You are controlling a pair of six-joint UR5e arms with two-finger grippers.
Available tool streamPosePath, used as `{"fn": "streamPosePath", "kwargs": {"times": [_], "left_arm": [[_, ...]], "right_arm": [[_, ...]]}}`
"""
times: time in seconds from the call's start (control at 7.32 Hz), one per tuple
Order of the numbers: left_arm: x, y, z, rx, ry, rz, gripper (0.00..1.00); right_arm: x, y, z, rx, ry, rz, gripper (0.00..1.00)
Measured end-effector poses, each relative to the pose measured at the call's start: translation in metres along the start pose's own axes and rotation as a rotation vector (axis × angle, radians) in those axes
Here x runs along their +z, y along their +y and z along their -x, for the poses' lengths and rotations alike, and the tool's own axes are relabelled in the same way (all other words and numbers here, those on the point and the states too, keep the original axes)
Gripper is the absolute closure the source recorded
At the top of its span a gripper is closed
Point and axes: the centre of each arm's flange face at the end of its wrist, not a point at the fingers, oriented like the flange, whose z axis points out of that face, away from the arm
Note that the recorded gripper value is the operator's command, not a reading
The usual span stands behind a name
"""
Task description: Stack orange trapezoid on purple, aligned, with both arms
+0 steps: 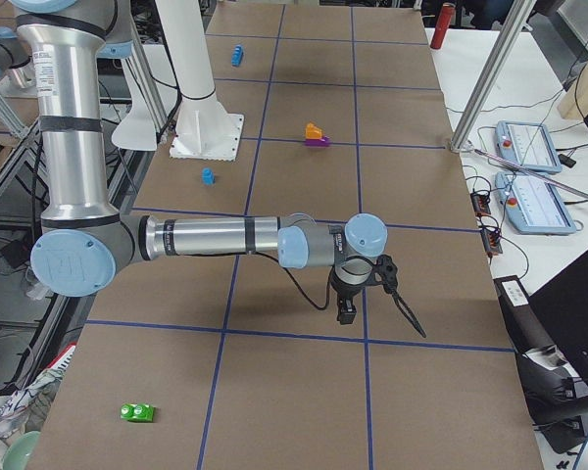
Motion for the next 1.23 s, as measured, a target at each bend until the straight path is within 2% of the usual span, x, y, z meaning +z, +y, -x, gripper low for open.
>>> {"fn": "streamPosePath", "kwargs": {"times": [1.23], "left_arm": [[-0.0088,-0.0087,-0.0086,0.026,0.0,-0.025,0.0]], "right_arm": [[-0.0031,-0.0051,0.0032,-0.017,-0.001,-0.007,0.0]]}}
